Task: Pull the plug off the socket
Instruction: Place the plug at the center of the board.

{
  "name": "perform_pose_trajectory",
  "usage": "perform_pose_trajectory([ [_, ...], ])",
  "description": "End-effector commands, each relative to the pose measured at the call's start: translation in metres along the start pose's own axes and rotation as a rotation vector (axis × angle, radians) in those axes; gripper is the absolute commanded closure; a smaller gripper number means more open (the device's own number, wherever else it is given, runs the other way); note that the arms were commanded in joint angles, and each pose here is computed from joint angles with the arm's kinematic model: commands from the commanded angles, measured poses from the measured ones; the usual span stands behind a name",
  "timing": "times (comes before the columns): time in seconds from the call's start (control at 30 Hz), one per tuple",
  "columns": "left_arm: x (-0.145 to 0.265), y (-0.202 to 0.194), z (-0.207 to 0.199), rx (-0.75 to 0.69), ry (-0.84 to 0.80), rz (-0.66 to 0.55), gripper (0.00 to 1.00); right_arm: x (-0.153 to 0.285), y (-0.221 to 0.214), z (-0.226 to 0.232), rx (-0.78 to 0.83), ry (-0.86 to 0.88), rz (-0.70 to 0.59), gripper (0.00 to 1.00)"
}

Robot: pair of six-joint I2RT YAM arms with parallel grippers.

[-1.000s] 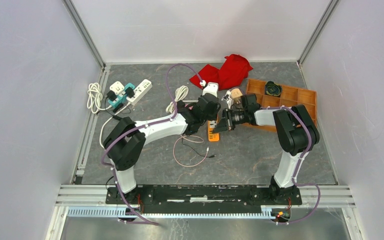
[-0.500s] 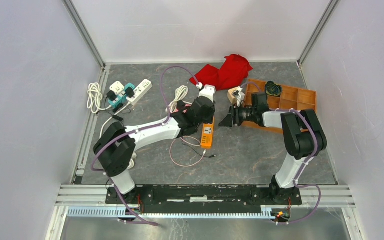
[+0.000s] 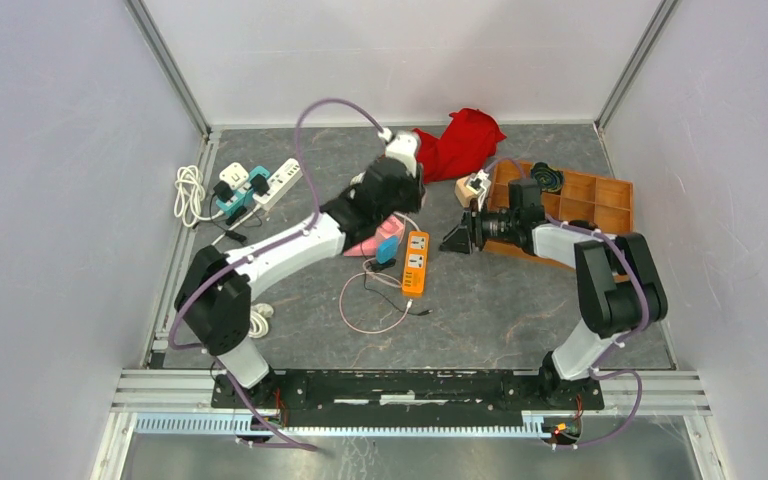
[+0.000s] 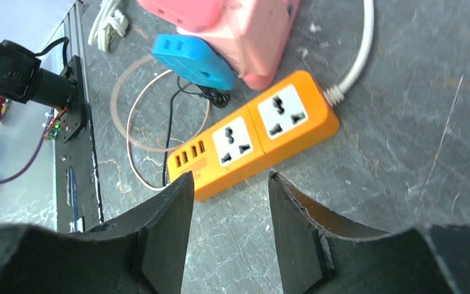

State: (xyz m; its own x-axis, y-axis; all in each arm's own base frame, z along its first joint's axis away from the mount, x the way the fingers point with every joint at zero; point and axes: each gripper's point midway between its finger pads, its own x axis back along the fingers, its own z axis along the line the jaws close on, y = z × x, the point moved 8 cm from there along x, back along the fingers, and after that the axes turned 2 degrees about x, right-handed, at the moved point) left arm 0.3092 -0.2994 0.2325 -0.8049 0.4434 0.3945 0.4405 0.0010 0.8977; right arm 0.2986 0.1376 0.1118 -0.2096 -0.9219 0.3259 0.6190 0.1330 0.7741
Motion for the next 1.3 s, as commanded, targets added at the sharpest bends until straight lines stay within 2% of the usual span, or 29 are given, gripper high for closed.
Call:
perform_pose_trajectory([
  [0.0, 0.008, 0.1, 0.005, 0.038, -0.155, -0.217, 0.98, 0.01, 0.033, 0.019, 0.22, 0.046, -0.058, 0.46],
  [0.23, 0.018, 0.152, -0.005, 0.075, -0.27, -0.323, 0.98, 0.014, 0.037, 0.024, 0.258, 0.054, -0.062, 0.46],
  [0.4, 0.04, 0.176, -0.005, 0.093, -0.298, -0.399, 0.98, 0.017, 0.04, 0.028, 0.289, 0.057, -0.068, 0.46],
  [0.53, 0.067, 0.178, -0.015, 0.094, -0.429, -0.393, 0.98, 0.02, 0.044, 0.032, 0.326, 0.056, -0.075, 0.45],
  [0.63, 0.066, 0.148, -0.019, 0.098, -0.518, -0.249, 0.98, 0.022, 0.047, 0.036, 0.35, 0.053, -0.084, 0.45],
  [0.7, 0.059, 0.113, -0.018, 0.118, -0.536, -0.114, 0.98, 0.023, 0.048, 0.037, 0.362, 0.05, -0.087, 0.45],
  [0.8, 0.061, 0.069, -0.018, 0.129, -0.541, -0.014, 0.98, 0.025, 0.049, 0.039, 0.376, 0.043, -0.091, 0.45],
  [1.07, 0.119, 0.015, -0.015, 0.144, -0.562, 0.079, 0.98, 0.031, 0.051, 0.038, 0.408, 0.02, -0.09, 0.43],
  [1.27, 0.157, -0.005, -0.017, 0.167, -0.627, 0.096, 0.98, 0.032, 0.05, 0.037, 0.426, 0.01, -0.083, 0.42],
])
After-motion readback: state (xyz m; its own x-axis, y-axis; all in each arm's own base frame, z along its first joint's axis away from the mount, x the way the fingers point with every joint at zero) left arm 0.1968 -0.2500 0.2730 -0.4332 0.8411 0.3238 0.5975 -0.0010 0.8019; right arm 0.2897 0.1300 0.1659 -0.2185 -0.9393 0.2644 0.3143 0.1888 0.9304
